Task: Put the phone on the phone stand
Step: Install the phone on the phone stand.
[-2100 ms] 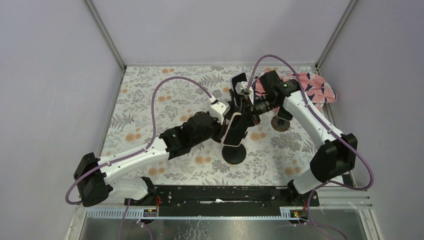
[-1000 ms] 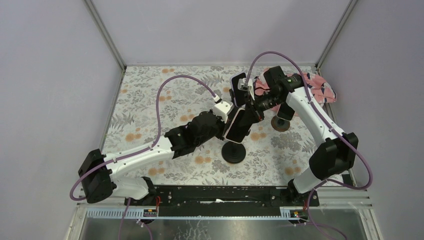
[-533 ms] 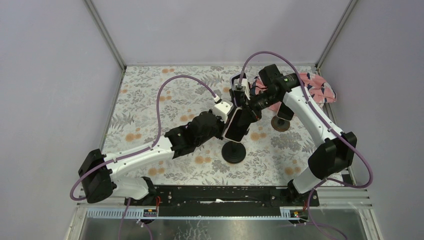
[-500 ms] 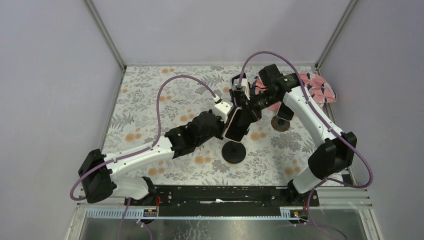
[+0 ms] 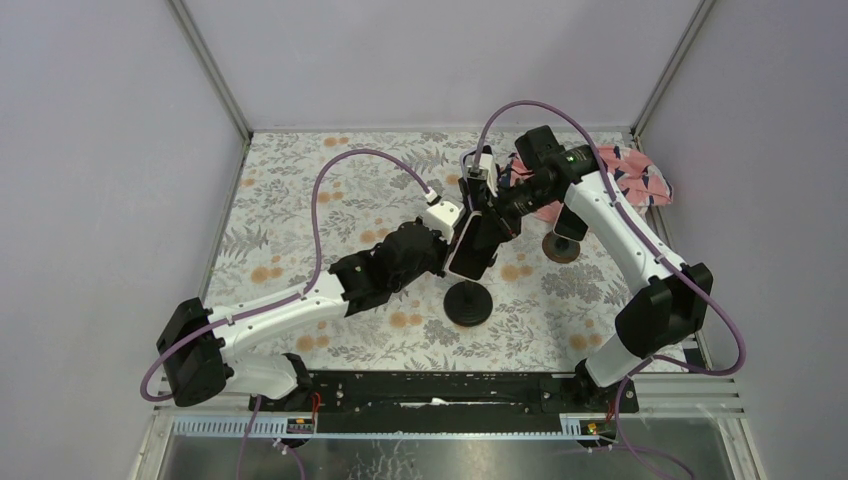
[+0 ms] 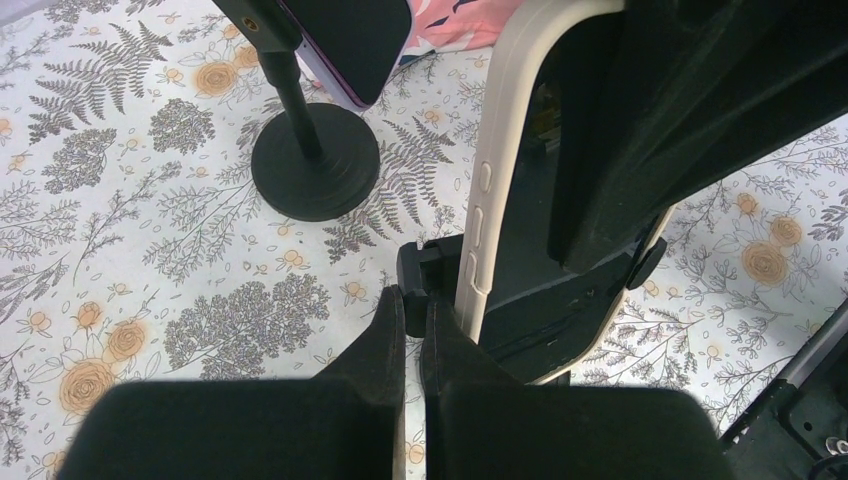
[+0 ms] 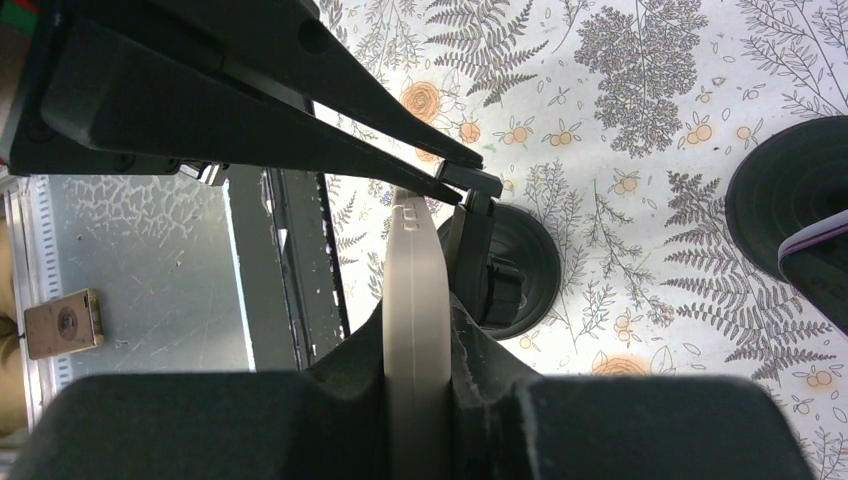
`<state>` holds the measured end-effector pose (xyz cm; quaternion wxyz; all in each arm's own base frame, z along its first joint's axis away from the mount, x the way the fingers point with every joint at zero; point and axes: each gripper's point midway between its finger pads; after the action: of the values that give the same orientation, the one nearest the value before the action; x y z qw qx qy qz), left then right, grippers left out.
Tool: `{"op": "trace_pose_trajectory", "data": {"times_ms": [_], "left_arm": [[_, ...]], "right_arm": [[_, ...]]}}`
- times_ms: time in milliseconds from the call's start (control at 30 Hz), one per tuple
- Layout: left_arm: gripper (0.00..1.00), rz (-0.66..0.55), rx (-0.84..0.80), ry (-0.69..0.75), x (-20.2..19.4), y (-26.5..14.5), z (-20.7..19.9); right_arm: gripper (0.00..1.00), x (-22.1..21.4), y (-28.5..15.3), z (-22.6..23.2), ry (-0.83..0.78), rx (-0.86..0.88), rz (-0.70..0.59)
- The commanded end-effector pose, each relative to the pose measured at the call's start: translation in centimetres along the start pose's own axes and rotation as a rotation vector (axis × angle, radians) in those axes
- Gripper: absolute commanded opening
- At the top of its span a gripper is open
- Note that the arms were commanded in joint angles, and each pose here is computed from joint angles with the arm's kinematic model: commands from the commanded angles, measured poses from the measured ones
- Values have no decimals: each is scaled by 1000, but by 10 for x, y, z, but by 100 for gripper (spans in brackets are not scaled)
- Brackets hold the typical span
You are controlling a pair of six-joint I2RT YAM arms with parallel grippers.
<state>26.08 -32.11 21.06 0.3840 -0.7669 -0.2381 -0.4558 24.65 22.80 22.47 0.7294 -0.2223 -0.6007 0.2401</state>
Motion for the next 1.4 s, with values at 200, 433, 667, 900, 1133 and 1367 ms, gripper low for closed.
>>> {"op": "trace_pose_trajectory", "data": {"times_ms": [200,433,667,900,1133,1367], "left_arm": [[0,11,303,49,-2,-18,69],[0,11,319,80,-1,-18,70],[0,-11,314,107,8,-16,63],[0,-27,303,147,15,-15,51],[0,-35,313,172,16,-15,46],[0,-32,345,188,12,-16,45]], "right_arm": [[0,-121,-49,-76,86,-354,587],[0,-125,-49,-74,97,-356,609],[0,-126,-50,-75,101,-368,636],[0,-129,-51,-76,119,-376,666],[0,-130,-54,-77,133,-396,699],[0,-128,-54,-76,145,-404,725]]}}
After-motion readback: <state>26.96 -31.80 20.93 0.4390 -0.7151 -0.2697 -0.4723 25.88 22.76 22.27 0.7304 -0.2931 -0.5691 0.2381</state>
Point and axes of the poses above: each gripper's point midway between its finger pads, its own y axis out along the fingers, its own z axis along the line the jaws close on, x = y × z, and after that the axes turned 15 degrees about -y, right-handed
